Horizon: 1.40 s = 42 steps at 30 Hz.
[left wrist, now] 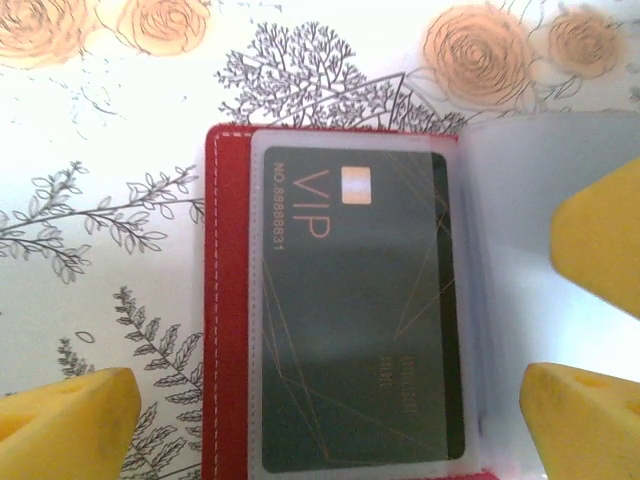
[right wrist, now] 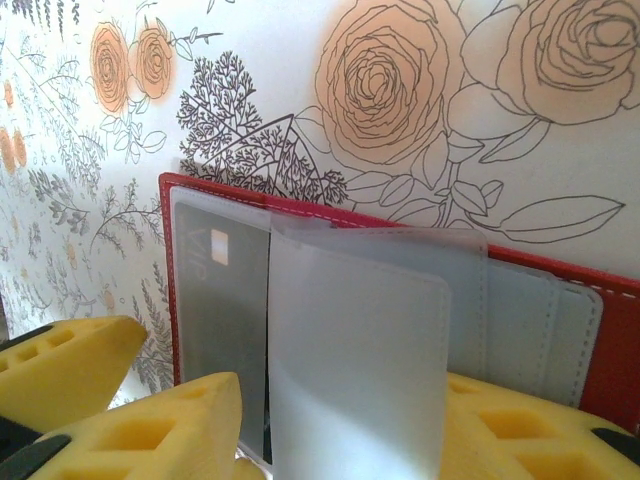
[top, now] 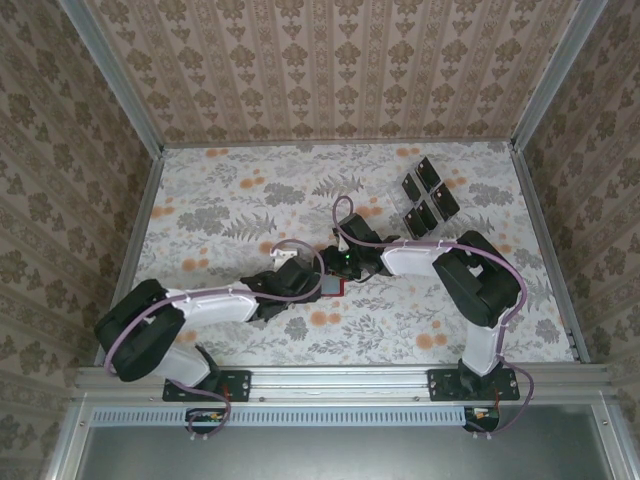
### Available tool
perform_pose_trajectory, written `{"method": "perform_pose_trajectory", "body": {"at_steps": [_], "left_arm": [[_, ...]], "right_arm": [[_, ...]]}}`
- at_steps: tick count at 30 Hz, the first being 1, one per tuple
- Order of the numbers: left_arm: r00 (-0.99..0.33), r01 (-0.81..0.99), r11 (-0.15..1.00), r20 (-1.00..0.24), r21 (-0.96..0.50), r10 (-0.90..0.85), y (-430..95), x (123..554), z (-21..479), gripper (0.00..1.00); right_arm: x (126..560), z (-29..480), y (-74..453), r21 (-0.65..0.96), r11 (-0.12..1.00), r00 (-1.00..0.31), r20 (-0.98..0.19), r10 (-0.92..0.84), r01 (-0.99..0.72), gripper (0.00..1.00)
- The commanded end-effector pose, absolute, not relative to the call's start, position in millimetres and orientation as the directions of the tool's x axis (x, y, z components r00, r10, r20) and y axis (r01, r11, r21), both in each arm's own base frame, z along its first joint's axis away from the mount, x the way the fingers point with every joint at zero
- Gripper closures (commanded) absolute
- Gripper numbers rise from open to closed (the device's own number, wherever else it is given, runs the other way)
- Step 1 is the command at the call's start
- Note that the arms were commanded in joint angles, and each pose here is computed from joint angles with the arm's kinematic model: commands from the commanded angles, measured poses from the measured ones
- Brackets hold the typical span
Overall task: Put the credit cards into the card holder
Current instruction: Flip over the card slot on the card holder.
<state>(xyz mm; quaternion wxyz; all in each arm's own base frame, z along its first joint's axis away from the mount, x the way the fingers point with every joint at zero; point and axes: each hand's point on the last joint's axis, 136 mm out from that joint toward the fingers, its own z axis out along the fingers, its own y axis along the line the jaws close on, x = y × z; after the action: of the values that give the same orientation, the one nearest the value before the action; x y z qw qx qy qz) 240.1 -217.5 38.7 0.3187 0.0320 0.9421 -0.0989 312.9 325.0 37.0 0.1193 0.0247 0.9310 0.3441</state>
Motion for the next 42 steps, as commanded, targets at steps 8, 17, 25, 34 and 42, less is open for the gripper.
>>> {"method": "perform_pose_trajectory", "body": {"at_steps": [8, 17, 25, 34, 42], "left_arm": [[-0.752, 0.050, 0.980, -0.653, -0.192, -0.089, -183, 237, 69, 0.00], [-0.712, -0.025, 0.970, -0.677, -0.242, -0.187, -146, 233, 87, 0.00], [-0.709, -0.045, 0.960, -0.668, -0.275, -0.225, -131, 227, 88, 0.00], [-0.727, -0.033, 0.956, -0.650, -0.291, -0.223, -133, 228, 82, 0.00], [-0.748, -0.003, 0.960, -0.636, -0.279, -0.188, -147, 238, 83, 0.00]], "right_arm": [[305, 65, 347, 0.680, 0.731, -0.975, -0.197, 0.107, -0.057, 0.50], [310, 57, 384, 0.644, 0.760, -0.978, -0.201, 0.052, -0.091, 0.50], [312, 23, 398, 0.601, 0.796, -0.985, -0.166, 0.038, -0.070, 0.50], [315, 62, 406, 0.634, 0.759, -0.974, -0.225, -0.003, -0.149, 0.50], [337, 160, 368, 0.658, 0.709, -0.920, -0.391, 0.036, -0.252, 0.50]]}}
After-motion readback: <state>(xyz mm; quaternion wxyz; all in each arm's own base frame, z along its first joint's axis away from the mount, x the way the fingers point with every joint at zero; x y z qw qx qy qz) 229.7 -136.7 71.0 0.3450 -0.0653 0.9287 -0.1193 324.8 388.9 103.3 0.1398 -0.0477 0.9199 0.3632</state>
